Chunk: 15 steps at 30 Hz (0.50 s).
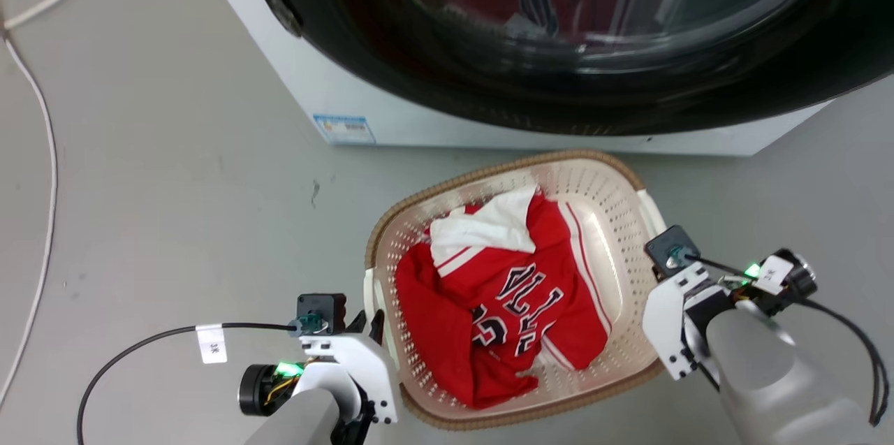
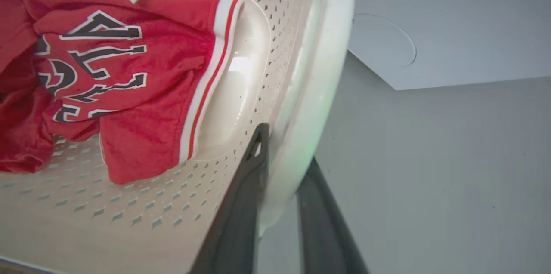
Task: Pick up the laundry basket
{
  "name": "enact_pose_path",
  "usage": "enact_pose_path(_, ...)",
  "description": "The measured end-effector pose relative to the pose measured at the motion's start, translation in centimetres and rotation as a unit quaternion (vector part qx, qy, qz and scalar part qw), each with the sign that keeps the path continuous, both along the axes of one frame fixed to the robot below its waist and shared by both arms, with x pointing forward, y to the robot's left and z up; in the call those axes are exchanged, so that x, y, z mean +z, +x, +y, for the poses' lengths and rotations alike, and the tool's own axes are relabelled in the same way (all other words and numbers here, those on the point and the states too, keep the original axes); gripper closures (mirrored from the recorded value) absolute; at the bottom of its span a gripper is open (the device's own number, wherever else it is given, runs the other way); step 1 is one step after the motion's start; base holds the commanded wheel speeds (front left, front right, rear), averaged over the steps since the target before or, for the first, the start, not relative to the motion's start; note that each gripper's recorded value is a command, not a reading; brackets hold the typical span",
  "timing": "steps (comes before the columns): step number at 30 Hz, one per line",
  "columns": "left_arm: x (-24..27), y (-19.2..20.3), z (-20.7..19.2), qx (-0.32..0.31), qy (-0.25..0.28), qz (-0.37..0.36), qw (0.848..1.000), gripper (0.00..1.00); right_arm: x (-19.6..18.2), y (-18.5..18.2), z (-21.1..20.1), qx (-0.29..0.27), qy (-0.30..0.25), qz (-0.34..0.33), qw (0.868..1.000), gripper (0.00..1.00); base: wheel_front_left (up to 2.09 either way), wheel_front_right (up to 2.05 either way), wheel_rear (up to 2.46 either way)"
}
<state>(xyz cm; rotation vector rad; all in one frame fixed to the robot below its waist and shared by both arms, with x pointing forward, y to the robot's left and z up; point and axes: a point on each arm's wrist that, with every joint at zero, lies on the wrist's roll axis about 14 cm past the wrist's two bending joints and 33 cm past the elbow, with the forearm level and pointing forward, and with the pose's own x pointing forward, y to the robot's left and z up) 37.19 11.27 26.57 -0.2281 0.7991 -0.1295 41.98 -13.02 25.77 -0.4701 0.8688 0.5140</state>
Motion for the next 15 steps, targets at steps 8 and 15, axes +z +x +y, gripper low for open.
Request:
enact_pose_path(8,2.4,0.4,0.8,-0.009,0.014,-0.024,1.0,1.0,2.6,-1.5,0.4,-0.01,0.004,-0.011,1.0,1.0,0.0,0.0,0.0)
enact_pose_path(15,4.9,1.1,1.5,-0.022,0.027,-0.048,0.998,1.0,4.5,-2.6,0.7,-0.026,0.012,-0.018,0.999,1.0,0.0,0.0,0.0)
